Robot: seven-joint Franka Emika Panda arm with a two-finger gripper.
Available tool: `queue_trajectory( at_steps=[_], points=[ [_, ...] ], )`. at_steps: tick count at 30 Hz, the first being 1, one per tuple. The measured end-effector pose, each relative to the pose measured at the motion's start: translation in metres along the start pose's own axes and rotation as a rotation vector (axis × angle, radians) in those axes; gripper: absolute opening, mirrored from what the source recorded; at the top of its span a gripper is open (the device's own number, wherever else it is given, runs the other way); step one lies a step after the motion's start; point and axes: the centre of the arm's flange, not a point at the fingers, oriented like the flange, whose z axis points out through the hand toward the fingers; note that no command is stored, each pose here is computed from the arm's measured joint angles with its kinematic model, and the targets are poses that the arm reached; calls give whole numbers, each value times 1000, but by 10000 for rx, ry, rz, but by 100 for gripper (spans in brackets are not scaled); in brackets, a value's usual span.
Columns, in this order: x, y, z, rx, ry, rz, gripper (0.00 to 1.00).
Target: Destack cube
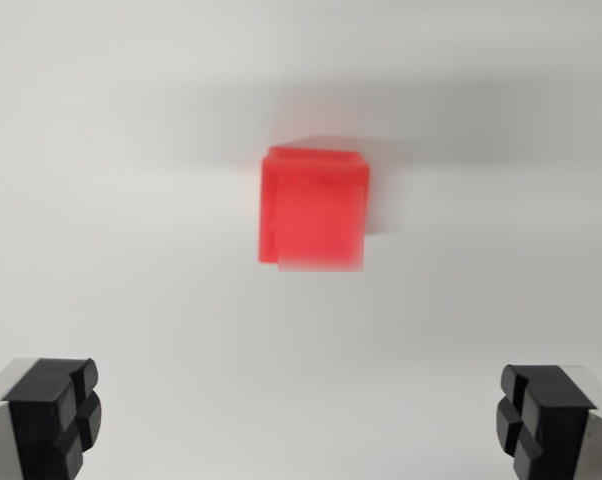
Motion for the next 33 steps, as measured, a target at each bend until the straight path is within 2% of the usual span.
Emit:
queue_trajectory(
  at_steps=[14, 23, 28, 33],
  points=[
    [0, -1, -54, 12, -5, -6, 100],
    [0, -1, -77, -2, -9, -10, 100],
    [0, -1, -89, 15, -5, -9, 100],
    [0, -1, -95, 3, -9, -8, 100]
  ],
)
